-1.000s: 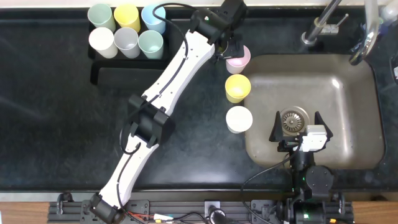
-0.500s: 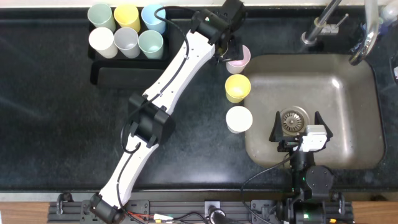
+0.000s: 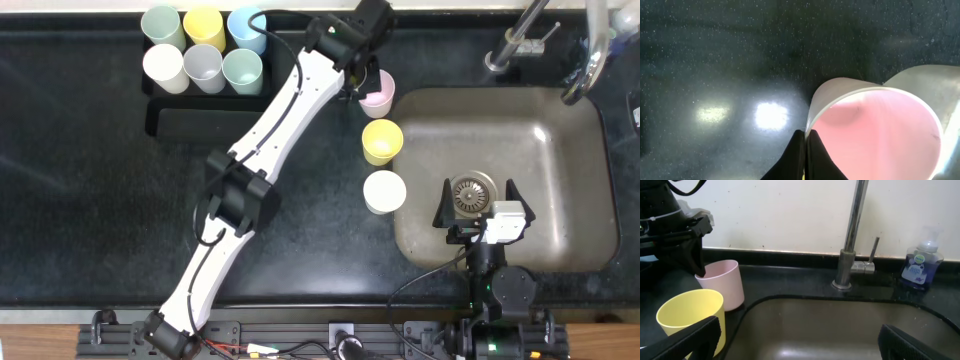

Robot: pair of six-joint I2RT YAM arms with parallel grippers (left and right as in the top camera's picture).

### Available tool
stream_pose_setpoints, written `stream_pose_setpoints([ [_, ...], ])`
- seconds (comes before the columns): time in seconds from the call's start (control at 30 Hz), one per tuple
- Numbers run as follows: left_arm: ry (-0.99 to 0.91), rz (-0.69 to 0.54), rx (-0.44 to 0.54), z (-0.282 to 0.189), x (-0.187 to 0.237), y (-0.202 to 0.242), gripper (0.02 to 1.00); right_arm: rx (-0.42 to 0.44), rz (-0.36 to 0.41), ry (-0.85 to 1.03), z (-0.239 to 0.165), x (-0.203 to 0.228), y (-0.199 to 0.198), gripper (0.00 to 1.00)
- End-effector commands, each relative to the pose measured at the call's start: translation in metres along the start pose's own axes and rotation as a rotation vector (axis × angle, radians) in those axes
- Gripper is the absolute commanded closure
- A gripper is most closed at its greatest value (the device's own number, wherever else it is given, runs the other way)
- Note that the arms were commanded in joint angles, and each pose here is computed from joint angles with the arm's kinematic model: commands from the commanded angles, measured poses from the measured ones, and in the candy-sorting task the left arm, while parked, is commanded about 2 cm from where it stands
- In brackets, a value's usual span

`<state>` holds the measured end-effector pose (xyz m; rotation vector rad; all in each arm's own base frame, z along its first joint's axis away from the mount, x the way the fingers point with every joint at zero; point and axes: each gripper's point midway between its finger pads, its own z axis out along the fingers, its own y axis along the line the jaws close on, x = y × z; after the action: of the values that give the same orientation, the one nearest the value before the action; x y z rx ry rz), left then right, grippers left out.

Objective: Store Cups

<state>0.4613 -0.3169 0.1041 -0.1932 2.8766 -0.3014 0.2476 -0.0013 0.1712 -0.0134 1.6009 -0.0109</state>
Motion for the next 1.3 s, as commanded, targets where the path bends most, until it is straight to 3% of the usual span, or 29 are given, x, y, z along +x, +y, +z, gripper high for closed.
stream_pose_setpoints([
  [0.03,-0.064,-0.083,0.094,-0.054,-0.038,0.016,0.982,0.001,-0.004,0.003,0.001,0.004,-0.001,0.003],
  [0.17,-0.208,-0.173,0.117,-0.172,-0.061,0.065,0.982,0.001,-0.004,0.003,0.001,0.004,-0.001,0.003],
  [0.2,-0.224,-0.195,0.097,-0.186,-0.059,0.077,0.982,0.001,-0.004,0.003,0.001,0.004,-0.001,0.003],
  [0.27,-0.276,-0.330,-0.038,-0.230,-0.048,0.131,0.982,0.001,-0.004,0.003,0.001,0.004,-0.001,0.003],
  [0.4,-0.405,-0.331,-0.104,-0.287,-0.053,0.186,0.982,0.001,-0.004,0.003,0.001,0.004,-0.001,0.005],
  [0.5,-0.424,-0.415,-0.165,-0.307,-0.046,0.231,0.980,0.001,-0.004,0.003,0.001,0.004,-0.001,0.005],
  [0.57,-0.397,-0.457,-0.211,-0.308,-0.034,0.254,0.982,0.001,-0.004,0.003,0.001,0.004,-0.001,0.003],
  [0.7,-0.244,-0.621,-0.397,-0.282,0.023,0.321,0.982,0.001,-0.004,0.003,0.001,0.004,-0.001,0.003],
  [0.77,-0.202,-0.653,-0.426,-0.262,0.033,0.339,0.982,0.001,-0.004,0.003,0.001,0.004,-0.001,0.003],
  [0.97,-0.175,-0.671,-0.309,-0.203,0.011,0.354,0.982,0.001,-0.004,0.003,0.001,0.004,-0.001,0.003],
  [1.3,-0.127,-0.689,-0.288,-0.162,-0.007,0.360,0.982,0.001,-0.004,0.003,0.001,0.004,-0.001,0.005],
])
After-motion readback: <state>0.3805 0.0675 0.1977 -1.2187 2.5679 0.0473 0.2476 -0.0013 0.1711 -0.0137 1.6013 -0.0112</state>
